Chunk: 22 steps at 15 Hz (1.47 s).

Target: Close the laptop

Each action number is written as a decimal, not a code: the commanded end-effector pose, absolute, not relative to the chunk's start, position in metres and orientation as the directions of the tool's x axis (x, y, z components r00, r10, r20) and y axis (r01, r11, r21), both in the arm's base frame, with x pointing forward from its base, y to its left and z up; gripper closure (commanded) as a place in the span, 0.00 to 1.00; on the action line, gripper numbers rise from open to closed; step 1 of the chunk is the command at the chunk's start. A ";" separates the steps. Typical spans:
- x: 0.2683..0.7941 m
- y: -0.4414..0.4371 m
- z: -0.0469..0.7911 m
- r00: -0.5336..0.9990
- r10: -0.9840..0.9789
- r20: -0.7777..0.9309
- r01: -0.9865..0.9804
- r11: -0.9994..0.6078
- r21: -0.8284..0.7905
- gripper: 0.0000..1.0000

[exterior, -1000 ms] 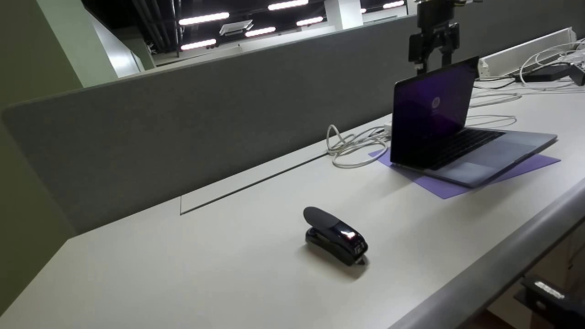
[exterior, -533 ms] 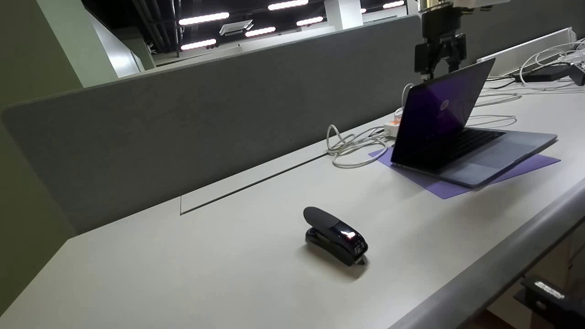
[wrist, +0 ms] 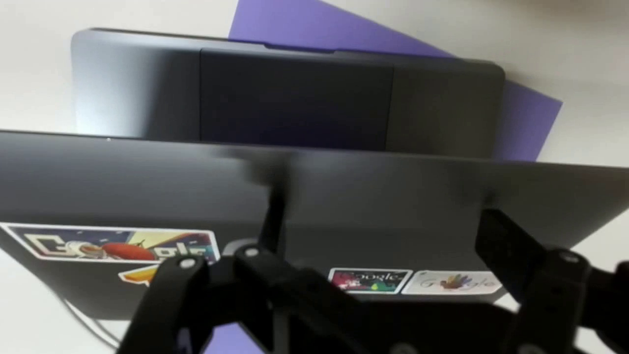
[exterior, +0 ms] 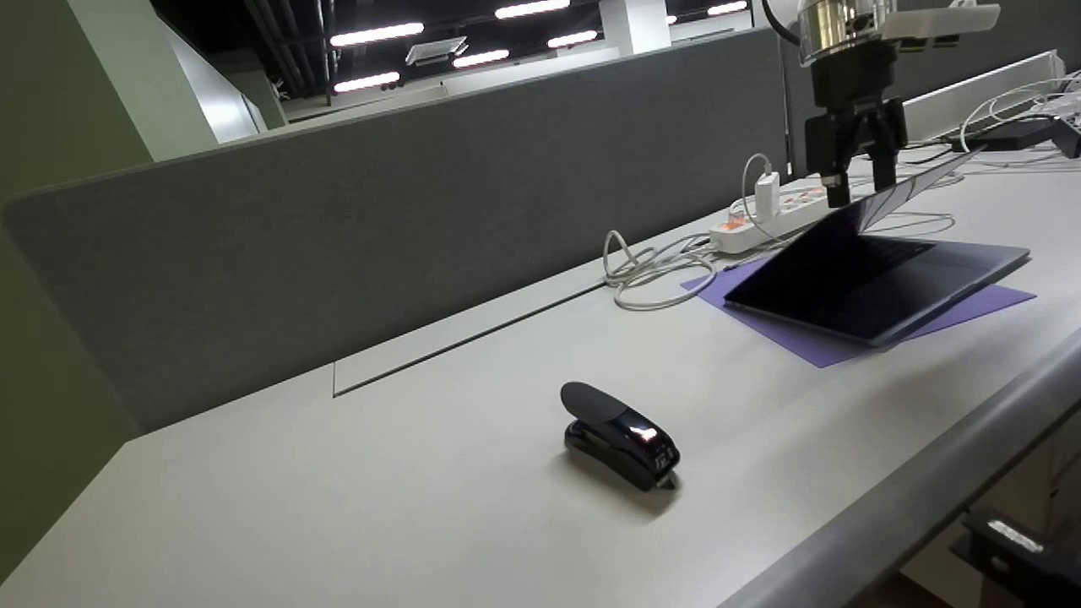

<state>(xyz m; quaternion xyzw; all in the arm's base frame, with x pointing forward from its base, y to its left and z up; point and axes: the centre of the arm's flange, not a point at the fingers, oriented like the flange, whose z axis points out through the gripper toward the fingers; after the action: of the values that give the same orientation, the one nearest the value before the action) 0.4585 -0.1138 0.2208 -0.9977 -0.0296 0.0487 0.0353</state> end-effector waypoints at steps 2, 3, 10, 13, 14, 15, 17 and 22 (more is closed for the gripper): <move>0.433 -0.112 0.199 0.988 0.060 -0.144 0.049 -0.996 -0.077 0.00; 0.429 -0.112 0.193 0.987 0.056 -0.154 0.045 -0.996 -0.071 0.00; 0.414 -0.126 0.150 0.988 0.006 -0.152 0.010 -1.000 0.024 0.00; 0.408 -0.132 0.131 0.988 -0.023 -0.150 -0.015 -0.998 0.054 0.00; 0.407 -0.133 0.127 0.988 -0.030 -0.148 -0.022 -0.998 0.059 0.00; 0.406 -0.134 0.123 0.989 -0.040 -0.144 -0.031 -0.998 0.063 0.00; 0.404 -0.135 0.117 0.989 -0.053 -0.135 -0.044 -0.997 0.070 0.00; 0.401 -0.136 0.105 0.992 -0.085 -0.096 -0.077 -0.994 0.075 0.00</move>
<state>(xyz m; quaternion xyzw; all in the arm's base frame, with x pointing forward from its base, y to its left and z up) 0.4047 -0.1373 0.1120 -0.9975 0.0177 0.0626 -0.0282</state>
